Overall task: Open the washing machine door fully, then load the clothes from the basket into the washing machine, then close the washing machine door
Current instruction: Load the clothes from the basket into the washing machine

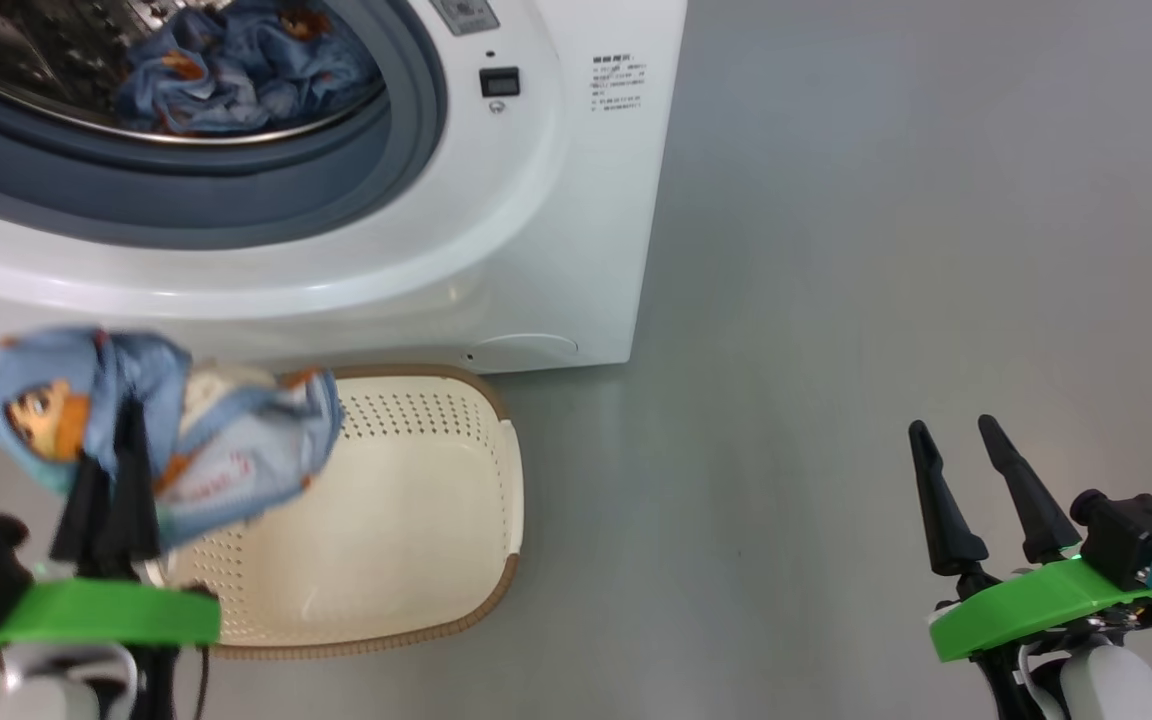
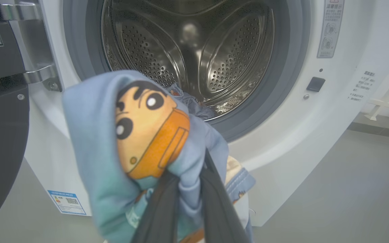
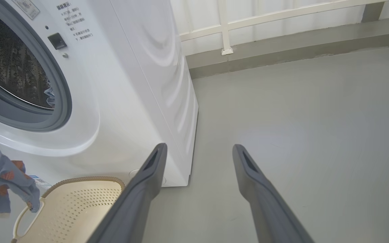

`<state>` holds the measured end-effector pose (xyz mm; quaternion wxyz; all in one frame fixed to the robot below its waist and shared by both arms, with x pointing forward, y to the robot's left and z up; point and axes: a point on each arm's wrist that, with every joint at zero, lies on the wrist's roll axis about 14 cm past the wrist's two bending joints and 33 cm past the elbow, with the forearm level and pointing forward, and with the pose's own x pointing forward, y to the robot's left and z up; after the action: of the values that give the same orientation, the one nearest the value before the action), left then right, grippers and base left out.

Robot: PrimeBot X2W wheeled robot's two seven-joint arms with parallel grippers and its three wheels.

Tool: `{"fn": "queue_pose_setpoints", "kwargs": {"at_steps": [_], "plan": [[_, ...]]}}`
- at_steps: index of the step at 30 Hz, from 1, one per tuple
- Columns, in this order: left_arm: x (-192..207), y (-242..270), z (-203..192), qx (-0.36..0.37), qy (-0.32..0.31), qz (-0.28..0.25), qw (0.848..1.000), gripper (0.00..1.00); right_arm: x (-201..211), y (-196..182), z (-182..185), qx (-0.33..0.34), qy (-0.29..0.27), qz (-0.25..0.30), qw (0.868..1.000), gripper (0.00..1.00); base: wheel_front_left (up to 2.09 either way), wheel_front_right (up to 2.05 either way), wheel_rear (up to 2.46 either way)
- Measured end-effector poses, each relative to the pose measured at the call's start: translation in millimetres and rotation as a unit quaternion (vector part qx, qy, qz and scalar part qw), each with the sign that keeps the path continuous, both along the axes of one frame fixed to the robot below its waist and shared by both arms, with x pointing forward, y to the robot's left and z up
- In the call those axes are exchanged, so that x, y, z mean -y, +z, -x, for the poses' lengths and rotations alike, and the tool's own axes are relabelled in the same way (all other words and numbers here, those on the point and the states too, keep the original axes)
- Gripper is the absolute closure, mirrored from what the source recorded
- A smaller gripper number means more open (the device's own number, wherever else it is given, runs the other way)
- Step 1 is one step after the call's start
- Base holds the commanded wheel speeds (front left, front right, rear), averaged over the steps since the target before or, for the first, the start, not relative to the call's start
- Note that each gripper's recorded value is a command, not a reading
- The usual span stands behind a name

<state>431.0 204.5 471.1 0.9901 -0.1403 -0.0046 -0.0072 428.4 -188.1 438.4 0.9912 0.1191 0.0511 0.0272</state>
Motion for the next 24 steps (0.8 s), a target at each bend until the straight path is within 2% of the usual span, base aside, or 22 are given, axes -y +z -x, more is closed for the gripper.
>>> {"fn": "queue_pose_setpoints", "kwargs": {"at_steps": [7,17,18,24], "plan": [[-1.6,28.4,-47.2,0.052,-0.010,-0.016,0.998,1.00,-5.3,-13.3,-5.2,-0.015,0.001,-0.008,1.000,0.00,0.00,0.00,0.00],[-2.2,45.6,-120.5,0.087,-0.025,-0.039,0.995,1.00,1.7,-26.7,-14.2,-0.027,-0.019,-0.014,0.999,0.00,0.00,0.00,0.00],[-2.7,45.2,-137.2,0.089,-0.028,-0.045,0.995,1.00,3.4,-27.9,-19.1,-0.026,-0.022,-0.013,0.999,0.00,0.00,0.00,0.00],[-4.8,14.7,-180.1,0.048,-0.030,-0.051,0.997,1.00,7.8,-34.0,-27.4,-0.029,-0.032,-0.013,0.999,0.00,0.00,0.00,0.00]]}}
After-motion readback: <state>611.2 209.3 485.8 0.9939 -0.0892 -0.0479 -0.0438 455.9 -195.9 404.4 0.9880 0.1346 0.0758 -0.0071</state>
